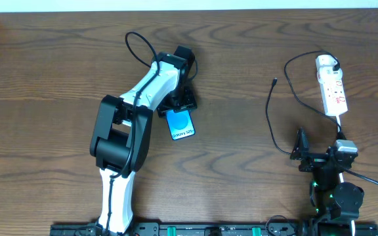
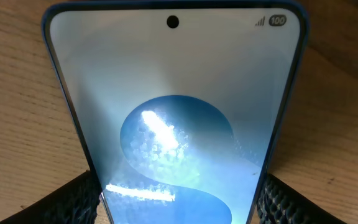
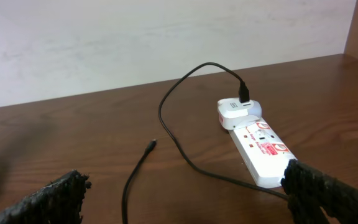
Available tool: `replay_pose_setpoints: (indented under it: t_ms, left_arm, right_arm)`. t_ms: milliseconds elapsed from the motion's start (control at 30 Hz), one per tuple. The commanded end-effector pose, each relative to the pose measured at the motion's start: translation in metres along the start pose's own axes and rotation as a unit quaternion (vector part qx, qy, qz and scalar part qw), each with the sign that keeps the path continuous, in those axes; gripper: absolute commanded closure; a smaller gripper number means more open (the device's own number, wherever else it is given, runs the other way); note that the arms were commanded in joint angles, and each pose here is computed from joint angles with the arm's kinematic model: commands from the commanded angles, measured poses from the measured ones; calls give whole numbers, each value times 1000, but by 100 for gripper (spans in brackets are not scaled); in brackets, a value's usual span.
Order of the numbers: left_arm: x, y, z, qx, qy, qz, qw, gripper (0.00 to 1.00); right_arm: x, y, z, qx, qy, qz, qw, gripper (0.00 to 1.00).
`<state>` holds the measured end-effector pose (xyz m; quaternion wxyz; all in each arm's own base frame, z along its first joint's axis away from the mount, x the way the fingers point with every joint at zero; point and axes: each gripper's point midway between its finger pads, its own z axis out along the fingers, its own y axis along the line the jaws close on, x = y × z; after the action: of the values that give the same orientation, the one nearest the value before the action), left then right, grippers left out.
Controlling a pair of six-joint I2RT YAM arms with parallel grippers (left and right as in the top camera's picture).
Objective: Plug charger to phone and switch on socket
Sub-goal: 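Raise the held phone and carry it rightward toward center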
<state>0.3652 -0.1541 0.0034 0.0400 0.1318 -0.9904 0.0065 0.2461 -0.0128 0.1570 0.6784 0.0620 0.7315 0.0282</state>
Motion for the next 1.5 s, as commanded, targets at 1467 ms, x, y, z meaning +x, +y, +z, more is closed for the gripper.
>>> replay_pose_setpoints:
  t_ms: [1467]
  left_arm:
    - [21,0,-3,24,30,-59,998,38]
  right_arm:
    - [1,2,0,-4,-1,-5,1000,1]
